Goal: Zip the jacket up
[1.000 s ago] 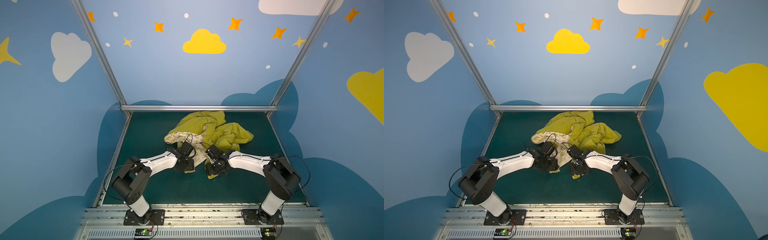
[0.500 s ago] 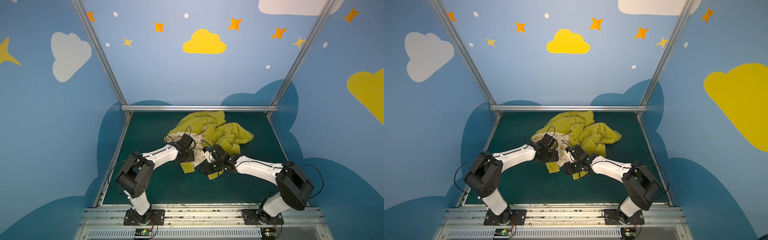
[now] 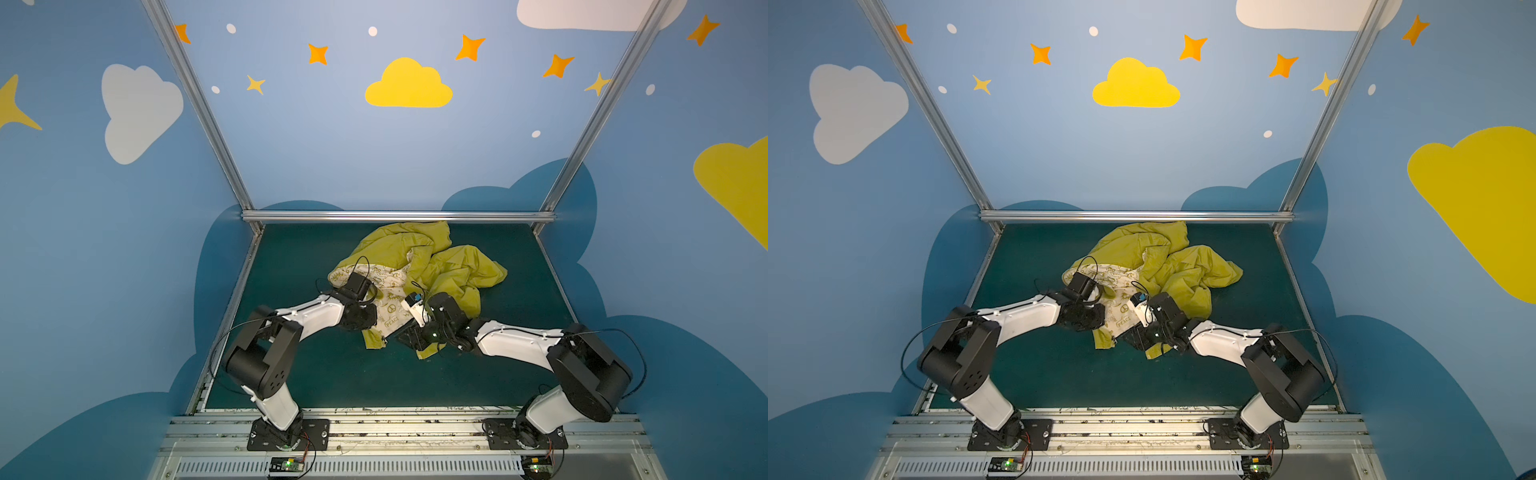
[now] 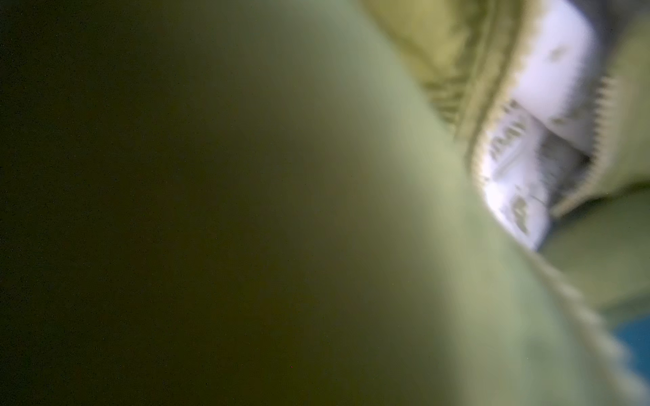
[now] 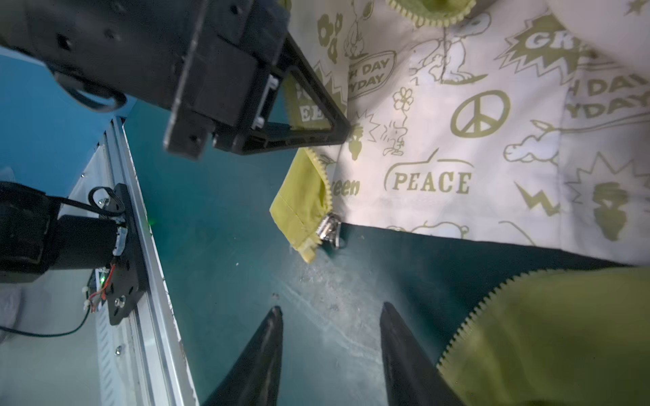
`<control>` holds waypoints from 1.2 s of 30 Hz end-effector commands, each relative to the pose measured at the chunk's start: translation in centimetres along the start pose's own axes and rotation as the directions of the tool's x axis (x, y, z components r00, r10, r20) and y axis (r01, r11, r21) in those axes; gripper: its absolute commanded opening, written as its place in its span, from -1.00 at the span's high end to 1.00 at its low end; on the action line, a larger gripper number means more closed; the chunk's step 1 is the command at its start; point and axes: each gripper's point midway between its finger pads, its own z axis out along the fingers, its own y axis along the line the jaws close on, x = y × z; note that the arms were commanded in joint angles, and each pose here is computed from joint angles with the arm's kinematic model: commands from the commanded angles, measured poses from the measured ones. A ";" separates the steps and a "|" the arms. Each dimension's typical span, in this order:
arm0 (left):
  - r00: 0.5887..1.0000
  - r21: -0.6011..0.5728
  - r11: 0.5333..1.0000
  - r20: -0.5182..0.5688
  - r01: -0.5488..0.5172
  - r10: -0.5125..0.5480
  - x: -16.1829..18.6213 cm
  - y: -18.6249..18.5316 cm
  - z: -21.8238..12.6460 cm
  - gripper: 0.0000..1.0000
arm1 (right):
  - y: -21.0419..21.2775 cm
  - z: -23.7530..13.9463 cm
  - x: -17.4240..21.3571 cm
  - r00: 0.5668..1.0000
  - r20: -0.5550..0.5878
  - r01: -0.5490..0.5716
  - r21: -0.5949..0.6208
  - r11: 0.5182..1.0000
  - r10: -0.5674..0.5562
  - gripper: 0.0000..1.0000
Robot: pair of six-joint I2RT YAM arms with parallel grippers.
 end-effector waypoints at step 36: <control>0.978 0.576 0.797 0.191 -0.183 0.087 -0.9 -8.2 -9.7 0.94 | 5.9 1.1 -4.1 0.866 0.207 0.453 0.064 0.889 -0.456 0.02</control>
